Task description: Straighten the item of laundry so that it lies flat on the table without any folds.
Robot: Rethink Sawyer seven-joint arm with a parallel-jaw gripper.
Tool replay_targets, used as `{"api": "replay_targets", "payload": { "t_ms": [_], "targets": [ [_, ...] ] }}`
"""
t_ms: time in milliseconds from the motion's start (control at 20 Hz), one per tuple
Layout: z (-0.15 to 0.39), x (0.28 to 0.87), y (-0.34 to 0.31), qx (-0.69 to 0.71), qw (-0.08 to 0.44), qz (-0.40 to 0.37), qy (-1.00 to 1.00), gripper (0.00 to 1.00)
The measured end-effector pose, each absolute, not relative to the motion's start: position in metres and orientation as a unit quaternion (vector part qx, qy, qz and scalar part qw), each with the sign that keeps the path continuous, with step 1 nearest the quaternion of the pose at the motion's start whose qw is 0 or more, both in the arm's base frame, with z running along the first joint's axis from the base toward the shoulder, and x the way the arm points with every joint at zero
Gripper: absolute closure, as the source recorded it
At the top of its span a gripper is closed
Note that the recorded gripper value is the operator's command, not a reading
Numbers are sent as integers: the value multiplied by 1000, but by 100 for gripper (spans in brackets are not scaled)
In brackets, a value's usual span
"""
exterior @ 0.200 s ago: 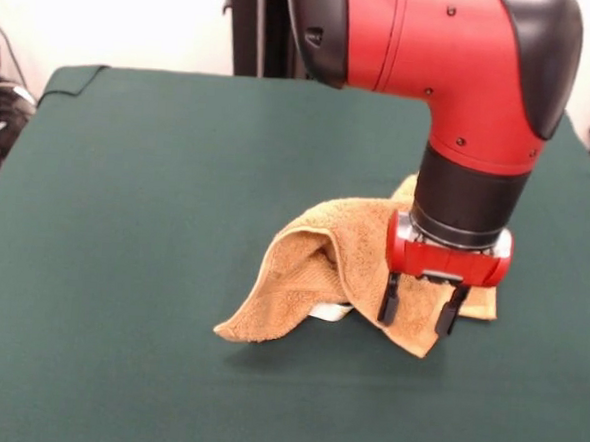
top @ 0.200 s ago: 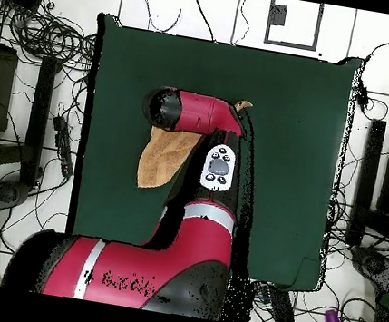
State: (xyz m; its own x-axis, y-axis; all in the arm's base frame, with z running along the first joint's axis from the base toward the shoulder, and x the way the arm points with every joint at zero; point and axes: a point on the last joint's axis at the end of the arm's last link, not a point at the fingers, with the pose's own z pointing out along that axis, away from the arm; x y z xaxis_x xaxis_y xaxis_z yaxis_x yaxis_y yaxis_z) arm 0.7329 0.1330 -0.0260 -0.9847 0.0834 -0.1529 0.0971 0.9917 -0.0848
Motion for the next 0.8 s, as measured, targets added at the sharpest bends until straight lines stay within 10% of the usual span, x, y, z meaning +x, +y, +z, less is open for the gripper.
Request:
{"api": "replay_targets", "payload": {
  "t_ms": [800],
  "targets": [
    [-5,741,133,47,88,-45,994,0]
  ]
}}
